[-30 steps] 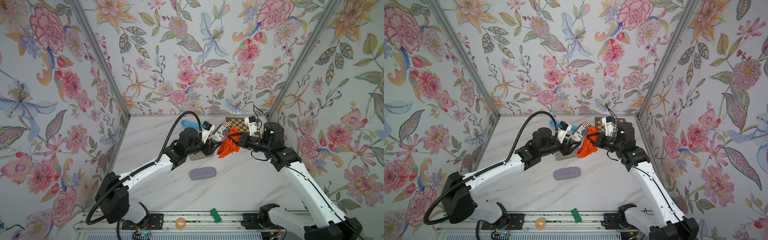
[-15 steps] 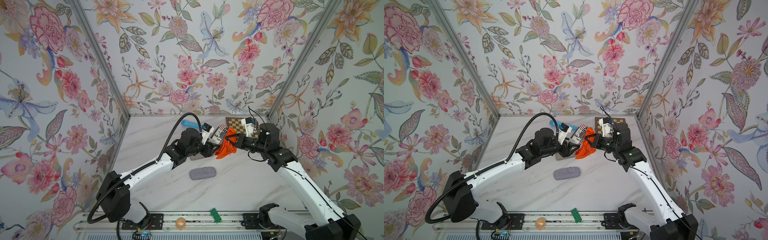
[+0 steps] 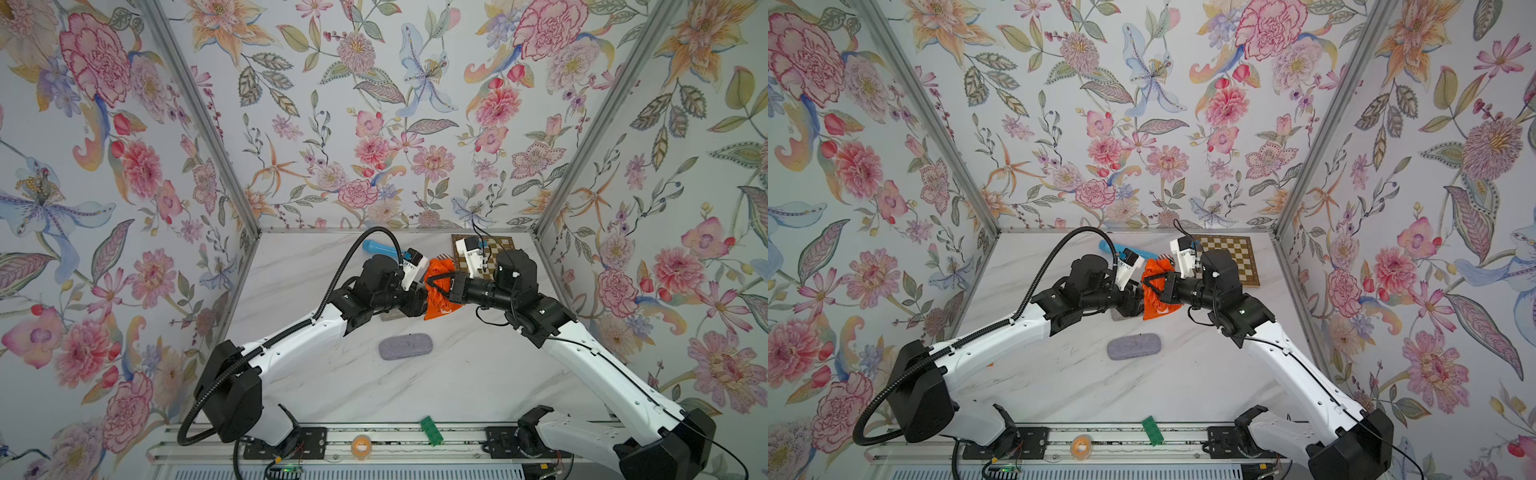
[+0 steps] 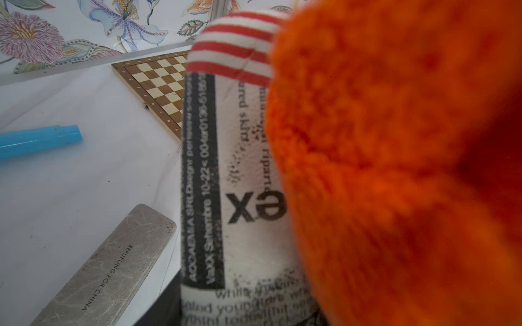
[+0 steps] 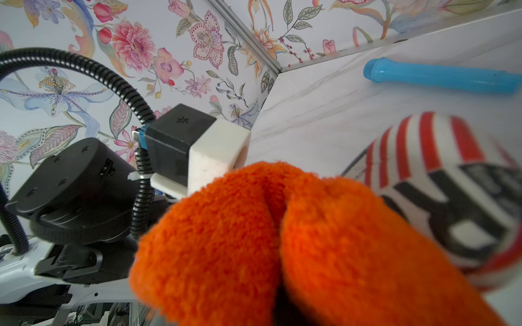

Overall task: Wipe the eyeglass case
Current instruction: Wipe the dirt from the eyeglass case.

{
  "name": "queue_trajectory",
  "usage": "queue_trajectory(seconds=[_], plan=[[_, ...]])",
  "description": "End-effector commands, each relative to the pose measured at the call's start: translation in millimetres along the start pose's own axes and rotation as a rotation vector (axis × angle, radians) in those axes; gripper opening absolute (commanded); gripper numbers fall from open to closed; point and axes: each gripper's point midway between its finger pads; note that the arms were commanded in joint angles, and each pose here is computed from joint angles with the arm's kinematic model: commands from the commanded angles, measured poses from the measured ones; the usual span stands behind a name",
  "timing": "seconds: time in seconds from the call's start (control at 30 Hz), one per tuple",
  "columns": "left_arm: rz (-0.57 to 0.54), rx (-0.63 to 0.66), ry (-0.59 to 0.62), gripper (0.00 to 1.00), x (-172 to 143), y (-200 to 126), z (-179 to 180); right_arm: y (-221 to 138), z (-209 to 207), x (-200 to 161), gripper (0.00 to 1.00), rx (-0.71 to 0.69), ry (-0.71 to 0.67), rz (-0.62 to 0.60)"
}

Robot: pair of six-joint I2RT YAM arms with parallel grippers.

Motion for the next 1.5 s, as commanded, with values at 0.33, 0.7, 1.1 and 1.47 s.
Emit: queue_trajectory(seconds=[0.33,0.7,1.1,1.47], plan=[[0.013,-0.141,0.187,0.31,-6,-35,-54,-69,-32,104,0.00,-0.114,-0.115,-0.155],[-0.009,-0.066,0.288,0.30,13,-37,-49,-45,-4,54,0.00,0.127,0.060,-0.034],[-0.027,-0.035,0.381,0.29,24,-26,-57,-26,-6,39,0.00,0.226,0.171,0.005],[-0.083,0.045,0.354,0.29,41,-48,-31,-25,-18,36,0.00,0.213,0.217,0.016]])
Point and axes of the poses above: each gripper's point midway between its finger pads, its own y axis out along the fingers, its own z axis along the line the jaws close on, x = y × z, and after that the axes turned 8 degrees about -y, right-handed
